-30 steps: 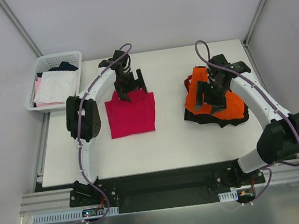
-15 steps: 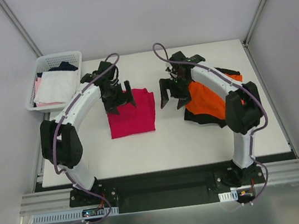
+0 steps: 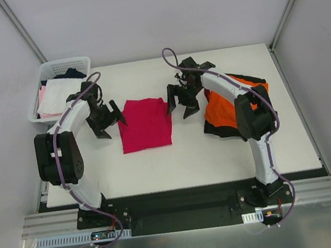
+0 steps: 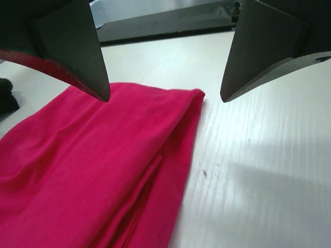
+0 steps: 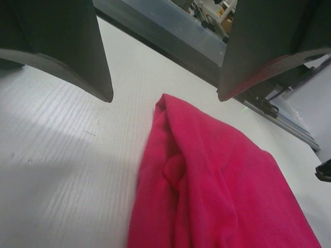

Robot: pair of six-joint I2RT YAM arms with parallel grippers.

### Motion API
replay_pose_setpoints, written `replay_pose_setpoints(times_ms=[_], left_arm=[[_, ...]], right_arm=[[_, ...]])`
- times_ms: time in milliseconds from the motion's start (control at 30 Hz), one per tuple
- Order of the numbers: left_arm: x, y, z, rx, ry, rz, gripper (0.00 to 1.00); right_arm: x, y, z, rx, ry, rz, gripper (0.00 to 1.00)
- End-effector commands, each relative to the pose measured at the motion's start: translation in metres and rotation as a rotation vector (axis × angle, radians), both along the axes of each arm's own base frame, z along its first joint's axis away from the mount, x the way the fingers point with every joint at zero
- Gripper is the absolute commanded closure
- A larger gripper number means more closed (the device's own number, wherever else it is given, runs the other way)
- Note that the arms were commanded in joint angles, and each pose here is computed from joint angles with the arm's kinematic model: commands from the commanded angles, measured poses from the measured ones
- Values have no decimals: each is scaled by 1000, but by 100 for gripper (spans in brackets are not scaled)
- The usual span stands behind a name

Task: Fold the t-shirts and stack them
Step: Neatly place the folded tshirt to the corner

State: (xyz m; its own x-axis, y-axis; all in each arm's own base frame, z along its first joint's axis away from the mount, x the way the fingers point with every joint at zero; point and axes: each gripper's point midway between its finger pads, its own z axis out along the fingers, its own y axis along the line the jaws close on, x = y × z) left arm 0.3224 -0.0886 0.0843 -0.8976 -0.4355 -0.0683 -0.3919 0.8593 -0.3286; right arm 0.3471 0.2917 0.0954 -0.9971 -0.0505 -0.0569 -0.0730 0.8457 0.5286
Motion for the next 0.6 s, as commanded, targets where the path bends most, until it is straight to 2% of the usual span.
replay_pose_setpoints(times_ms=[0,267,567], left_arm=[[13,10,8,-69,-86,42,11],[15,18,-27,-138,-62,96,11],[25,9,-43,-212,-83,97,10]], right_arm=[[20,3,12,71,-27,-97,14],[32,6,-5,115,8,-155,14],[38,19,-29,162,58,-197,14]])
